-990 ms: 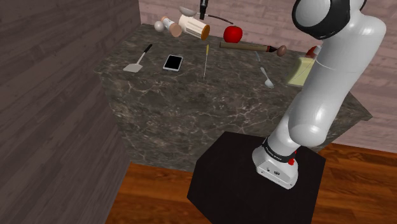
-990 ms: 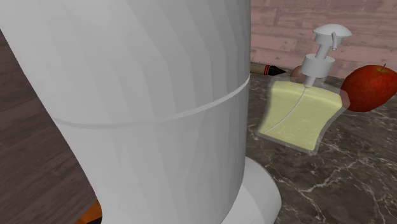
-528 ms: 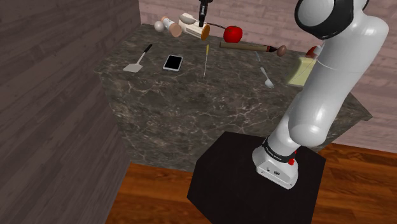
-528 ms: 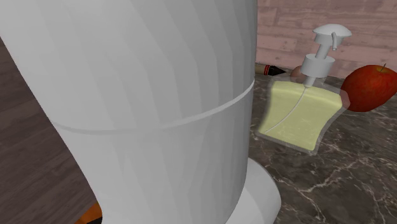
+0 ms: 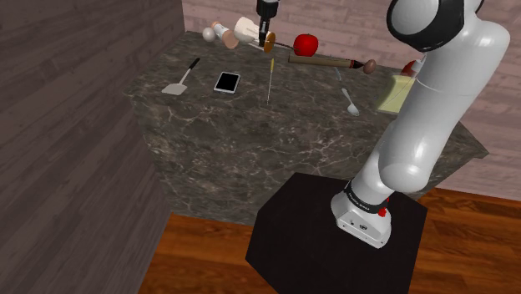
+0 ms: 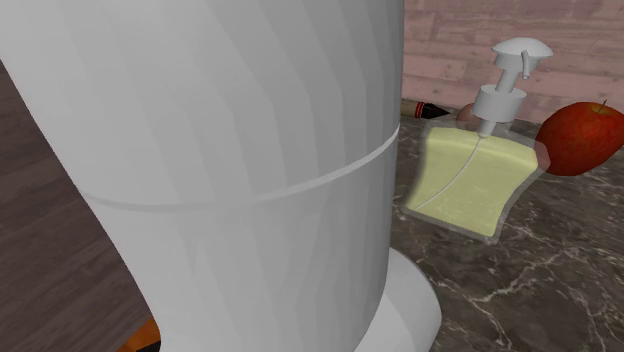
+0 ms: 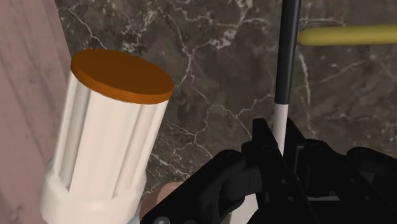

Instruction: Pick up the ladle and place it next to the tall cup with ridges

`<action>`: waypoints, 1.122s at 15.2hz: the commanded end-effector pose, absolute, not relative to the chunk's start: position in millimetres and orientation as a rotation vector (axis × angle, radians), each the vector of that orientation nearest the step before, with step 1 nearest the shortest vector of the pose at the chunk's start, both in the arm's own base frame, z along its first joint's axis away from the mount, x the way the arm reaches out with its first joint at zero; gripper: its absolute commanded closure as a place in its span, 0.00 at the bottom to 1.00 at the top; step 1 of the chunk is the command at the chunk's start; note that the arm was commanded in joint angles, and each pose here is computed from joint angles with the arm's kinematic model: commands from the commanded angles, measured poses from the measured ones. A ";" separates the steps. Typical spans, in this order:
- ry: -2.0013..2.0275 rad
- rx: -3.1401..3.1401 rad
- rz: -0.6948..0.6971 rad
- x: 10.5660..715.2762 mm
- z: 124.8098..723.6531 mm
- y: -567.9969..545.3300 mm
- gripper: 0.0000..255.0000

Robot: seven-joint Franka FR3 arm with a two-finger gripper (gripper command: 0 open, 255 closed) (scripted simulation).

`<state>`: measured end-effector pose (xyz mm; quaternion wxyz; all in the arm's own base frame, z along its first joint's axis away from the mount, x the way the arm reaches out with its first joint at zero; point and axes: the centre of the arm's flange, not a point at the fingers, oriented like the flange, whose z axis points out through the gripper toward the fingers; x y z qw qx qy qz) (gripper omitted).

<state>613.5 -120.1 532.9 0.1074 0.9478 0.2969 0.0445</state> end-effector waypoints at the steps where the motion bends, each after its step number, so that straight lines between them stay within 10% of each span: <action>1: 0.874 2.790 0.132 613.0 523.0 -121.9 1.00; 17: 0.874 2.790 0.132 613.0 470.9 -121.9 1.00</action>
